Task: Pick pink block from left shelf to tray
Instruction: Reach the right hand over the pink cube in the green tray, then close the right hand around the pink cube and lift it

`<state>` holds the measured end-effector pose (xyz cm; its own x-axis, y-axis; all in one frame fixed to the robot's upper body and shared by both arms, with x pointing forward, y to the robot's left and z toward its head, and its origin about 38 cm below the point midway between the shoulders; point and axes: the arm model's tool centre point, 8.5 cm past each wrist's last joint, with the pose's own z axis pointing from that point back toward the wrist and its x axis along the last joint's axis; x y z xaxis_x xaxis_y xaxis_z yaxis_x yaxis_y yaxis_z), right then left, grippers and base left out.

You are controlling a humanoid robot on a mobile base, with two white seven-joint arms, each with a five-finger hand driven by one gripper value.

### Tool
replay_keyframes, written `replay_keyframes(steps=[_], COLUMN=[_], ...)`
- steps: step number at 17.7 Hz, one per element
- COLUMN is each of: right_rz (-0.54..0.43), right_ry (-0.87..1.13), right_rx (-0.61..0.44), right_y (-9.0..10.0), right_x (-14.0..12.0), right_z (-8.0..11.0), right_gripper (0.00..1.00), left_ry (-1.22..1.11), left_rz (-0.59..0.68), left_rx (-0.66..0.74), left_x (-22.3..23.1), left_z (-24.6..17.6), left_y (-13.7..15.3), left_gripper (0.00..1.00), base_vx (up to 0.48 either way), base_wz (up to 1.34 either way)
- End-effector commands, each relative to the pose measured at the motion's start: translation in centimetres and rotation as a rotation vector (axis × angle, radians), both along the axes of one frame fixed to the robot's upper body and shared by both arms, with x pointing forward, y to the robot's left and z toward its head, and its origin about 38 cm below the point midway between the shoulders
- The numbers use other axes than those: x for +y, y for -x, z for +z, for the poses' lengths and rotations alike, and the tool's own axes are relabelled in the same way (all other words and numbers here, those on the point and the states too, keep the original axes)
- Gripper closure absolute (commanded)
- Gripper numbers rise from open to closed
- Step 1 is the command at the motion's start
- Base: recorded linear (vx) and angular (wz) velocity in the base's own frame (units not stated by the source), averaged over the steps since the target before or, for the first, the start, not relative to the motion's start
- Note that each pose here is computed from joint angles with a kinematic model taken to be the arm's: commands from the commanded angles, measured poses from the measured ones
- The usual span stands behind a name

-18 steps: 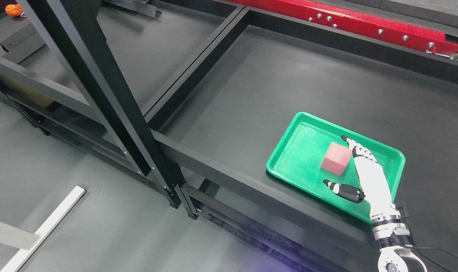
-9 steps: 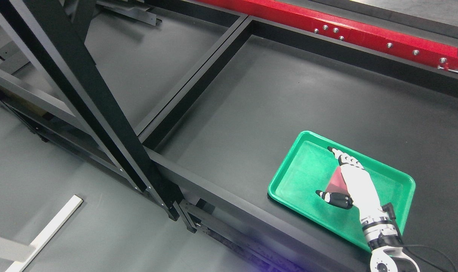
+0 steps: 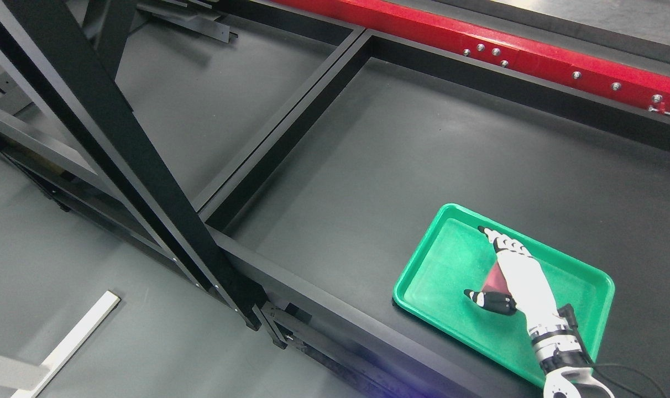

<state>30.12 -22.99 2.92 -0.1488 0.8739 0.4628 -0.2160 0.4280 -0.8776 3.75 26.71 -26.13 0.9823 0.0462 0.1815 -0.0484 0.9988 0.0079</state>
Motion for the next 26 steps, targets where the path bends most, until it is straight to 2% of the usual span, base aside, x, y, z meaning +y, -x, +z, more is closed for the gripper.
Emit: replay_keyframes(steps=[1, 4, 6, 8, 10, 11, 12, 14, 17, 20, 22, 26], right_rz=[-0.005, -0.012, -0.031, -0.076, -0.087, -0.085, -0.083, -0.079, -0.079, -0.052, -0.053, -0.118], right_ry=[0.048, 0.052, 0.055, 0.061, 0.063, 0.062, 0.051, 0.023, 0.021, 0.012, -0.014, -0.084], right_rx=[0.057, 0.062, 0.059, 0.063, 0.064, 0.063, 0.06, 0.05, 0.012, -0.054, -0.16, -0.327], right_y=[1.8, 1.9, 1.8, 1.6, 1.5, 1.5, 1.4, 1.1, 0.3, -0.4, -0.6, -0.6], right_x=[-2.0, -2.7, -3.3, -3.8, -3.9, -3.9, -3.9, -3.7, -4.0, -4.5, -5.6, -7.4], right_z=[-1.6, -1.6, -1.5, -1.5, -1.4, -1.4, -1.3, -1.0, -0.2, 1.1, 2.8, 5.2], right_gripper=[0.03, 0.03, 0.09, 0.23, 0.44, 0.56, 0.74, 0.94, 0.98, 0.98, 0.98, 0.98], left_ry=[-0.018, -0.018, -0.018, -0.018, -0.018, -0.018, -0.018, -0.018, -0.018, -0.018, -0.018, -0.018], left_rz=[-0.001, -0.001, -0.001, -0.001, -0.001, -0.001, -0.001, -0.001, -0.001, -0.001, -0.001, -0.001], left_rx=[0.009, 0.009, 0.009, 0.009, 0.009, 0.009, 0.011, 0.009, 0.009, 0.009, 0.009, 0.009], left_x=[1.1, 1.1, 1.1, 1.1, 1.1, 1.1, 1.1, 1.1, 1.1, 1.1, 1.1, 1.1], left_z=[0.1, 0.1, 0.1, 0.1, 0.1, 0.1, 0.1, 0.1, 0.1, 0.1, 0.1, 0.1], left_y=[0.6, 0.6, 0.6, 0.6, 0.6, 0.6, 0.6, 0.6, 0.6, 0.6, 0.6, 0.6], left_gripper=[0.0, 0.0, 0.0, 0.0, 0.0, 0.0, 0.0, 0.0, 0.0, 0.0, 0.0, 0.0], base_vx=[0.018, 0.006, 0.0, 0.0, 0.0, 0.0, 0.0, 0.0, 0.0, 0.0, 0.0, 0.0], base_wz=[0.0, 0.0, 0.0, 0.0, 0.0, 0.0, 0.0, 0.0, 0.0, 0.0, 0.0, 0.0])
